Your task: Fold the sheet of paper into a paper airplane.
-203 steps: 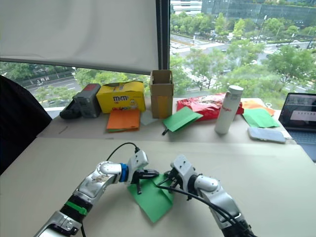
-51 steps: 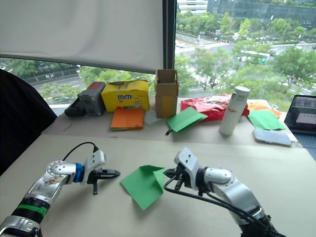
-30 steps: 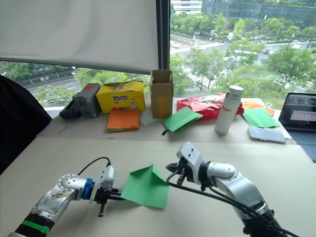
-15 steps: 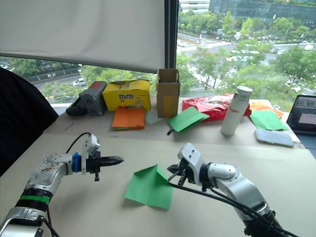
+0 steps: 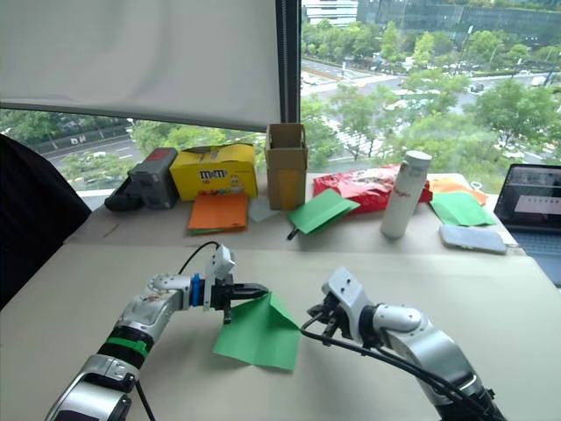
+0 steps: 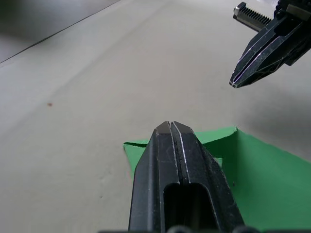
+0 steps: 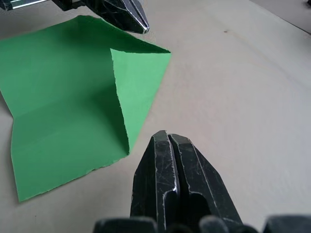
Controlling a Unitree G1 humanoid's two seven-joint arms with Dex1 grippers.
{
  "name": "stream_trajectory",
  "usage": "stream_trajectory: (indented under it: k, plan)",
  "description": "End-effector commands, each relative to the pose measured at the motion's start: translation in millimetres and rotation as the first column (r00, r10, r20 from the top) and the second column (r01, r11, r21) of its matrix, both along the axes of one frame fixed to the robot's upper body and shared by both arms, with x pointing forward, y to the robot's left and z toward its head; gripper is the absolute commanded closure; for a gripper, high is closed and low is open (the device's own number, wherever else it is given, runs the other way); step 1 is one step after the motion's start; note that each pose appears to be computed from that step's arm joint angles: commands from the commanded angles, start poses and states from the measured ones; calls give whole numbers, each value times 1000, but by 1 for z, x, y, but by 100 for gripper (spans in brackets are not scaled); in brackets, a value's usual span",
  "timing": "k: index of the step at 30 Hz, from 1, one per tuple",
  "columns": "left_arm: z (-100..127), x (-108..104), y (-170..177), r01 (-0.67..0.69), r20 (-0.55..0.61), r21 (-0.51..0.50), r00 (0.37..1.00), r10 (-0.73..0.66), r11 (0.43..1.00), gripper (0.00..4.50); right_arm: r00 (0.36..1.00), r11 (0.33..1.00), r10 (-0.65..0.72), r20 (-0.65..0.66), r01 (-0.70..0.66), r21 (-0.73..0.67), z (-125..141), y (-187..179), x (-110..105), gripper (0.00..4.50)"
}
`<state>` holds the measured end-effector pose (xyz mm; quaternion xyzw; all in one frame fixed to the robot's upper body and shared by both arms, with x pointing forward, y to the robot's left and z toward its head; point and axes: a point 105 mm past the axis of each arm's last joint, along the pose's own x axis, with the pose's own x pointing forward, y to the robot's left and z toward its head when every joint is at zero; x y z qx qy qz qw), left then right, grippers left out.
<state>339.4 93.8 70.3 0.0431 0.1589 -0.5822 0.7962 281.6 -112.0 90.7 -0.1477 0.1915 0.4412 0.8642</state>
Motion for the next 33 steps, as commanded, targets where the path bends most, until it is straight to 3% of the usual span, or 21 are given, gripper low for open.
stream_trajectory:
  k: [1,9,17,22,33]
  plan:
    - [-5,-2,-3,5,20,21,1000,-5,1000,449,999,1000,0,39,0,-3,10,-1,2,450]
    - [-29,-22,-8,8,-19,46,1000,-8,999,449,1000,1000,7,6,-7,-31,0,-1,1,450]
    - [-28,-22,-8,-10,-19,38,1000,11,999,449,991,995,101,-92,-101,5,-20,16,-11,450]
    - [-29,-23,-6,-20,-20,36,1000,21,999,449,991,990,114,-77,-107,92,-14,28,-8,450]
    - [-30,-37,5,-88,-97,-5,992,87,996,449,987,979,160,-31,-155,129,0,46,-1,450]
